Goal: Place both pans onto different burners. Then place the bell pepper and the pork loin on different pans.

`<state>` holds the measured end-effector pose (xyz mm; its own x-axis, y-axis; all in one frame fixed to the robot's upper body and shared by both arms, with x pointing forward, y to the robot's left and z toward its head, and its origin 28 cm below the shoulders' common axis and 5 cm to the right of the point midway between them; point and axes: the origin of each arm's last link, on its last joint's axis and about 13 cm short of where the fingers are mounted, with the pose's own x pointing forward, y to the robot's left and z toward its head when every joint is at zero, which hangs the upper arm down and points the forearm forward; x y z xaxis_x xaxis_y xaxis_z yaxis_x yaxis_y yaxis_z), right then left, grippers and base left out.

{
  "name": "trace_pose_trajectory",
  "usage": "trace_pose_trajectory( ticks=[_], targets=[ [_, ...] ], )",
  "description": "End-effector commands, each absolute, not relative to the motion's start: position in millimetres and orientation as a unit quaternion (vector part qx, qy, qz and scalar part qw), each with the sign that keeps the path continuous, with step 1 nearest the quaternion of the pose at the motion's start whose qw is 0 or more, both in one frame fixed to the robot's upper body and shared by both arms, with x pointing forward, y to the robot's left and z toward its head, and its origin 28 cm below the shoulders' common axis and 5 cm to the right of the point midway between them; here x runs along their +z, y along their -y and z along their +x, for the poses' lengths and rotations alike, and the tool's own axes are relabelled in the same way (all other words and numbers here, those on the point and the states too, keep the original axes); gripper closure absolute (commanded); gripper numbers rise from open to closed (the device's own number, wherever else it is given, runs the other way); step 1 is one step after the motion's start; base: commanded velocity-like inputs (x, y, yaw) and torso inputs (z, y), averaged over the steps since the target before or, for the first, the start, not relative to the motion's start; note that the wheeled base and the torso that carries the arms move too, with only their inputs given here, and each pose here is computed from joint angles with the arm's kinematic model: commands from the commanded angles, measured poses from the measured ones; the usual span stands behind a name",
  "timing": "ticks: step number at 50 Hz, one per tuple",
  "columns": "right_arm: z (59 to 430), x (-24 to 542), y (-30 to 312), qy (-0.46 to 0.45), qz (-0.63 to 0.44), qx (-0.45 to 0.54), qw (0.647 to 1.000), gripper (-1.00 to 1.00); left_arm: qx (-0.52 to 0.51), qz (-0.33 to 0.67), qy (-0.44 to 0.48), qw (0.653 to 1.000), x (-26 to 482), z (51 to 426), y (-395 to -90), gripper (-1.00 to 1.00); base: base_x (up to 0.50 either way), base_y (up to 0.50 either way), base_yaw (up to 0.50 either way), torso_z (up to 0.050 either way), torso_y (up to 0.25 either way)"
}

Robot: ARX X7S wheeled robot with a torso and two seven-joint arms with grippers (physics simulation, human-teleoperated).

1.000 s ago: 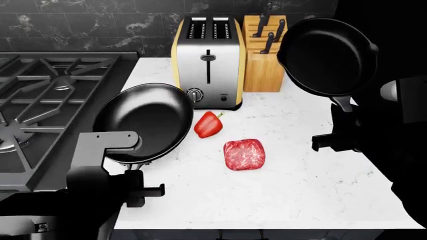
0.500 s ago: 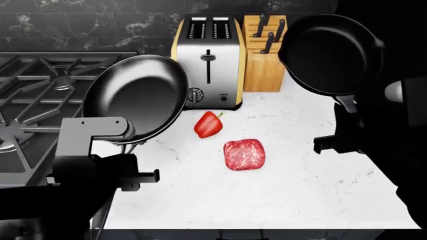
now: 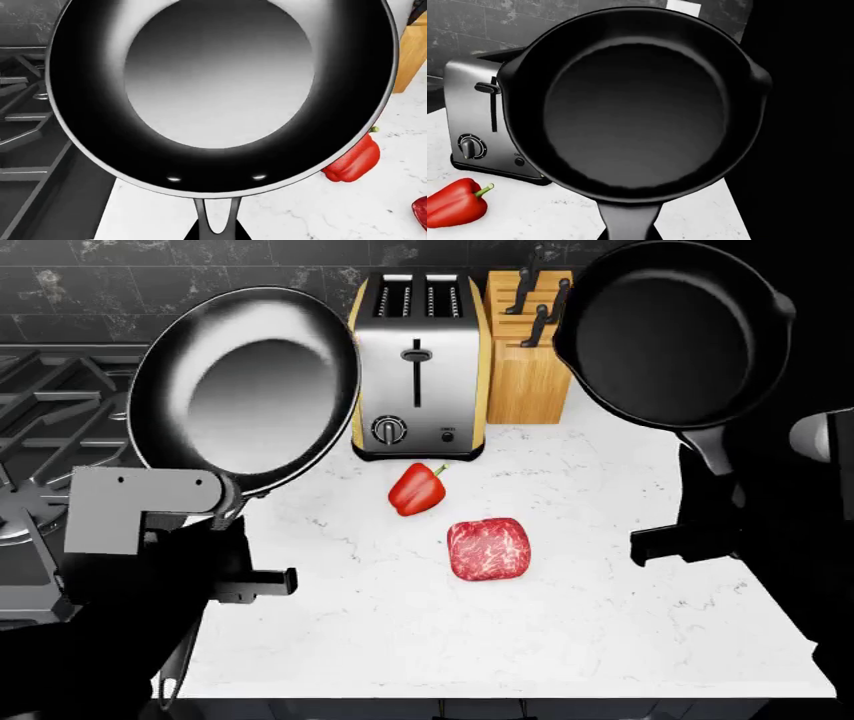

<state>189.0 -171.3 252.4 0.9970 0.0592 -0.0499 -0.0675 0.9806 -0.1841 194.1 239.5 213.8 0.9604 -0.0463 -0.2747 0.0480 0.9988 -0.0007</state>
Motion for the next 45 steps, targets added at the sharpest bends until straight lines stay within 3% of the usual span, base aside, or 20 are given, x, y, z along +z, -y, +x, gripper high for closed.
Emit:
trace_pose_trajectory(
  ticks=[1, 20, 36, 45],
  targets=[
    [172, 261, 168, 0.019, -0.125, 0.003, 0.992, 1.00, -0.045, 0.050, -0.060, 0.996, 222, 196, -246, 1.00, 0.00, 0.00, 0.00, 0.000, 0.011],
    [152, 268, 161, 0.036, -0.102, 0.008, 0.994, 1.00, -0.038, 0.040, -0.001, 0.998, 220, 200, -254, 1.00, 0.00, 0.00, 0.00, 0.001, 0.002],
    [152, 269, 163, 0.042, -0.102, 0.006, 0.994, 1.00, -0.055, 0.035, -0.022, 0.998, 210, 205, -249, 1.00, 0.00, 0.00, 0.00, 0.001, 0.003],
    [150, 268, 167, 0.044, -0.120, -0.003, 0.992, 1.00, -0.063, 0.042, -0.022, 0.997, 210, 209, -244, 1.00, 0.00, 0.32, 0.00, 0.001, 0.003]
  ],
)
